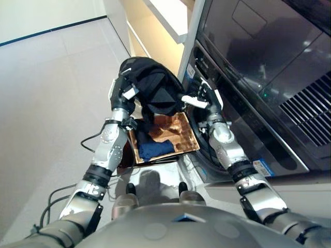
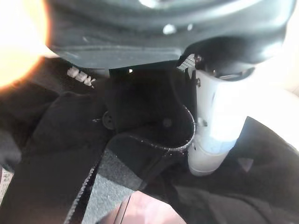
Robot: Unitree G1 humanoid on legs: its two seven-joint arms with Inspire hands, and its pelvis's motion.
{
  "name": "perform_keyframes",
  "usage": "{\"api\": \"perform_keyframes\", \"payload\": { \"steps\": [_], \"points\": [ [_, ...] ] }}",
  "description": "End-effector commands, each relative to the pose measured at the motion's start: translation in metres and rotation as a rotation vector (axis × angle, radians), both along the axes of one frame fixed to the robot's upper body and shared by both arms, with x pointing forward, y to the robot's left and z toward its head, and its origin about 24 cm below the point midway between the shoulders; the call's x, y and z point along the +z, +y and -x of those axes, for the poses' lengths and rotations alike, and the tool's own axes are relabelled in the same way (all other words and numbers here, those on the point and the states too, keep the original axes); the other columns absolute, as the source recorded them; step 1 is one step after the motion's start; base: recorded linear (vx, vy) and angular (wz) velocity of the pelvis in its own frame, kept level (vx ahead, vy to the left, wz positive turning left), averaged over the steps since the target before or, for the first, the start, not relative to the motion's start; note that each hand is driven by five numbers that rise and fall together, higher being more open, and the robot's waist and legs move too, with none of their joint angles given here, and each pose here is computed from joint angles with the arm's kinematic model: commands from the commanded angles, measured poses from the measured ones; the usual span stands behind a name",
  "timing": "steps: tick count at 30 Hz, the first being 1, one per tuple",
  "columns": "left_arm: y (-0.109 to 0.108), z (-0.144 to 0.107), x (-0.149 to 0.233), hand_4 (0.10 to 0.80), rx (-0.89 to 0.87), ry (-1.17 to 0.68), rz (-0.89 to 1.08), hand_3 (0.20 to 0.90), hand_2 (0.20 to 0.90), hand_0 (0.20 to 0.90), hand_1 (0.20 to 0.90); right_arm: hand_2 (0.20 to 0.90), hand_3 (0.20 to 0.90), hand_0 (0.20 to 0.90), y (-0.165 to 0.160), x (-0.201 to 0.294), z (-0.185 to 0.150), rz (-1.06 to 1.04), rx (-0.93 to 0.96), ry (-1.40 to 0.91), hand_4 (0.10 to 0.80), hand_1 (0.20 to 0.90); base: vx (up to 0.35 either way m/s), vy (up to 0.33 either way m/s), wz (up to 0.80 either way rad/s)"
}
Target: Pick up the clothes and place them into the washing machine
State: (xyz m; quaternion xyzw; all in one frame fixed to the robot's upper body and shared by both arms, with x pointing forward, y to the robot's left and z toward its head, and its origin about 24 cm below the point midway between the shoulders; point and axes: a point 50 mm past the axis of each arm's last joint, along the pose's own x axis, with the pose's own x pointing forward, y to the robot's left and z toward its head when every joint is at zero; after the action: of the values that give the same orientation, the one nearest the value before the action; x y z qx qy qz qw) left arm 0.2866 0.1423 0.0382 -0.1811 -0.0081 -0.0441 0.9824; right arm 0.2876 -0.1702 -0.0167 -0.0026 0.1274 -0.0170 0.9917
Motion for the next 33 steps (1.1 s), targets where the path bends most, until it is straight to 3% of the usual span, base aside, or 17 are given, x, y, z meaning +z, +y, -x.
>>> {"api": "perform_keyframes", "payload": {
  "steps": [1,17,33],
  "points": [
    [-0.005,-0.018,0.075,0.3,0.016,-0.384,0.092,0.2,0.2,0.2,0.2,0.9,0.9,0.9,-0.007,0.034,-0.02,0.004,-0.037,-0.182,0.8,0.9,0.0,0.0,0.0],
    [0.001,-0.019,0.079,0.3,0.049,-0.404,0.085,0.2,0.2,0.2,0.2,0.9,0.9,0.9,-0.008,0.016,-0.006,-0.03,-0.026,-0.121,0.8,0.9,0.0,0.0,0.0],
    [-0.001,-0.015,0.075,0.3,0.045,-0.396,0.06,0.2,0.2,0.2,0.2,0.9,0.9,0.9,0.028,0.099,-0.019,-0.005,0.186,-0.501,0.8,0.9,0.0,0.0,0.0]
  ]
}}
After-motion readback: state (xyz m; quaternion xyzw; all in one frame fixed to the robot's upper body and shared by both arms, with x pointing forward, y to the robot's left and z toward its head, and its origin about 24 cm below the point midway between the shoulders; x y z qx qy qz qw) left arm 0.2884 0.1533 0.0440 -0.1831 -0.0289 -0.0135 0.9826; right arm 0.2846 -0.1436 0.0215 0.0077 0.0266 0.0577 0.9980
